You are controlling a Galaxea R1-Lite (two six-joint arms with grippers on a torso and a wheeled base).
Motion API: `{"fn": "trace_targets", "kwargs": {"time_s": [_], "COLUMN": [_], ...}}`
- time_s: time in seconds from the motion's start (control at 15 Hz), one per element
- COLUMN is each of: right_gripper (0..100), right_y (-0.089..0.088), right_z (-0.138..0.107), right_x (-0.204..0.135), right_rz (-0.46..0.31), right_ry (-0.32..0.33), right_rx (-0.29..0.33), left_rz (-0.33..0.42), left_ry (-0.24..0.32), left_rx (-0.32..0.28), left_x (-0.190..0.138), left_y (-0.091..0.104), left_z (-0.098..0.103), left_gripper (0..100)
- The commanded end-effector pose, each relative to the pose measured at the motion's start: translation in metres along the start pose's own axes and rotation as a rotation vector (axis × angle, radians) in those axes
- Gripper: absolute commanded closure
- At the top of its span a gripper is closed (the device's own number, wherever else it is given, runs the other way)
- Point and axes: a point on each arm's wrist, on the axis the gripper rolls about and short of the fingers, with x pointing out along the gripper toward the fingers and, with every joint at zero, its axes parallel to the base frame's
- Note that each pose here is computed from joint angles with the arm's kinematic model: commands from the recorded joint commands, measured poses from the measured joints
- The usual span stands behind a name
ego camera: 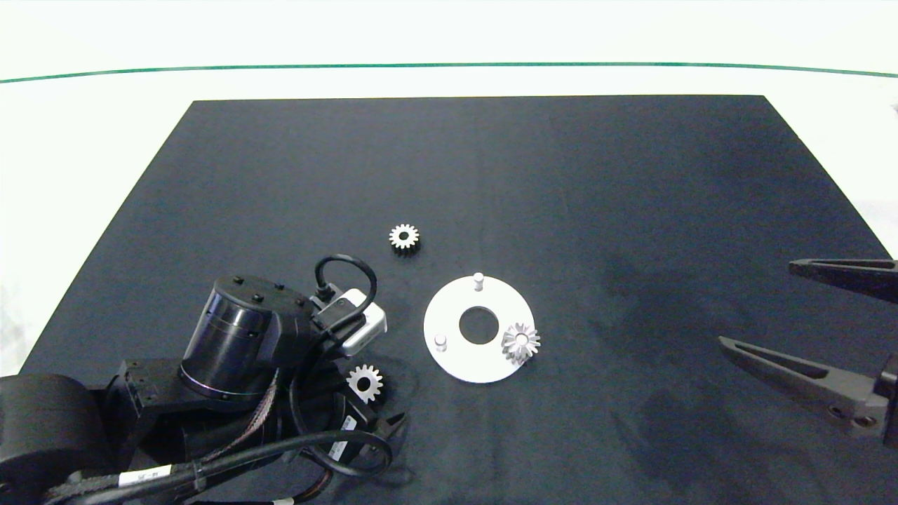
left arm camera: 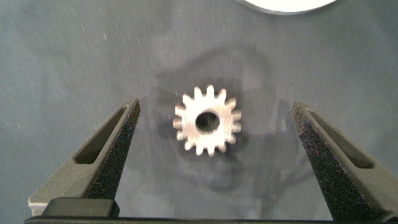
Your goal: Install three planetary gears onto the carrier pins
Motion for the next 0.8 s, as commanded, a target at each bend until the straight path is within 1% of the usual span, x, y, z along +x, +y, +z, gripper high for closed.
{"fn": "trace_targets", "kwargs": {"time_s": [0.07,0.33,0.53,0.67,0.8], "right_gripper": [0,0,0,0,0], "right_y": [0.0004,0.0004,0.0002,-0.0001,-0.0002], "right_z": [-0.0009,-0.0009,-0.0006,-0.0004,-0.0004], "right_x": [0.0009,0.0009,-0.0004,-0.0017,-0.0022], "right_rz": [0.000,0.003,0.002,0.001,0.001], "right_ry": [0.005,0.005,0.000,-0.004,-0.006], "right_rx": [-0.004,-0.006,-0.005,-0.004,-0.004], "left_rz": [0.000,-0.002,-0.001,0.001,0.001], "left_ry": [0.003,0.017,0.012,0.013,0.025], "left_rx": [0.003,0.009,0.008,0.007,0.007], "left_x": [0.0018,0.0018,0.0017,0.0017,0.0039], "left_y": [-0.0006,-0.0010,-0.0007,-0.0007,-0.0007], "left_z": [-0.0018,-0.0058,-0.0045,-0.0045,-0.0064], "left_gripper": [0,0,1,5,8]}}
